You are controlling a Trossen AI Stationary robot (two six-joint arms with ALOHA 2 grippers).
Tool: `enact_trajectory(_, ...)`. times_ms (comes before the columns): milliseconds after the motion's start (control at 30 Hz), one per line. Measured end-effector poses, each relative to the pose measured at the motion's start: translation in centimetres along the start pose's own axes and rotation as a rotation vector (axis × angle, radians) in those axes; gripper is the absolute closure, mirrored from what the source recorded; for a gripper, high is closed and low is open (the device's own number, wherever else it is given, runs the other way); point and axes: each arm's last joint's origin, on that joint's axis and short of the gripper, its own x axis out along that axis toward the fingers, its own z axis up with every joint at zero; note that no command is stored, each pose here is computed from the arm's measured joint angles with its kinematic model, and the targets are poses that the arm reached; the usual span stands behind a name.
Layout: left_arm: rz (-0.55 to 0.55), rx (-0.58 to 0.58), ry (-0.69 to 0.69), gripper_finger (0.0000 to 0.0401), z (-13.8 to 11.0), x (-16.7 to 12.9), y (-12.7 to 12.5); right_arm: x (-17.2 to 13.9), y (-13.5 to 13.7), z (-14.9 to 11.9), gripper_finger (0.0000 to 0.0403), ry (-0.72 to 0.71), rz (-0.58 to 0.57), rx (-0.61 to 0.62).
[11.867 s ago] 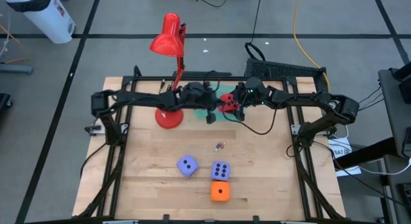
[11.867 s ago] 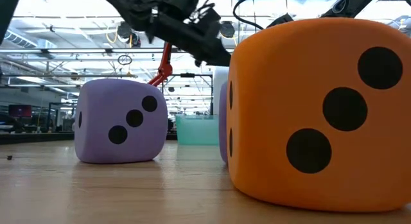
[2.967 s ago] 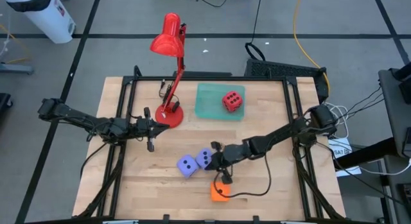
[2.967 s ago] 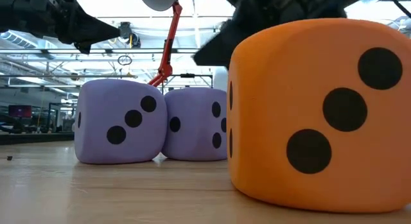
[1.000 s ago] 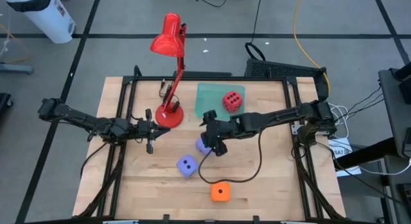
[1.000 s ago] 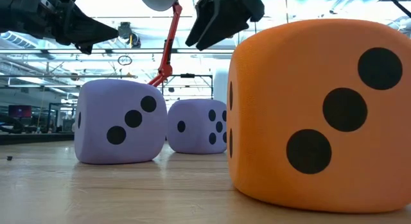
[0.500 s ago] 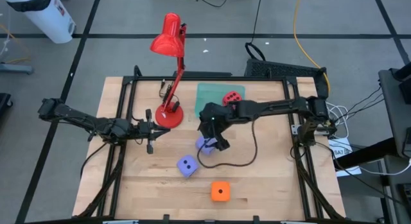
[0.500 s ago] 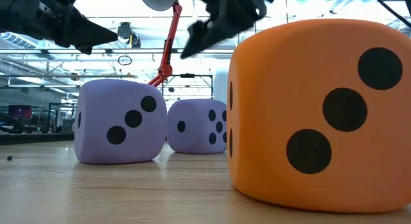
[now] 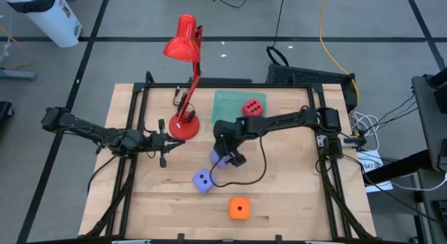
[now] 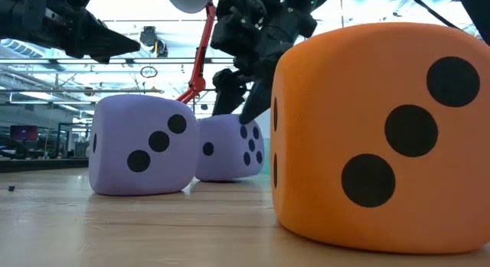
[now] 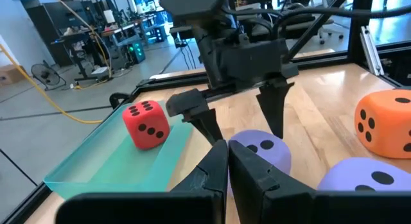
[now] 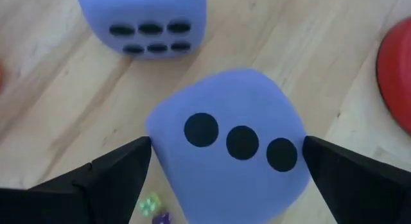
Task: Pick & Place Dice
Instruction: Put the light purple die into the green bin
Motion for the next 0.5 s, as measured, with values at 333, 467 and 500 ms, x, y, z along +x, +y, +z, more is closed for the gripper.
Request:
enact_trajectory(333, -0.001, -0.002, 0.000, 0.0375, 0.0, 0.0, 0.0, -0.6, 1.0, 1.0, 0.0005, -0.014, -0.028, -0.073)
enact_trajectory(467, -0.001, -0.002, 0.000, 0.0375, 0.0, 0.0, 0.0, -0.4, 1.6, 1.1, 0.0005, 0.004, -0.026, -0.170)
enact_trajectory(500, -0.001, -0.002, 0.001, 0.0375, 0.0, 0.0, 0.0, -0.4, 1.7, 1.1, 0.0005, 0.012, -0.021, -0.208)
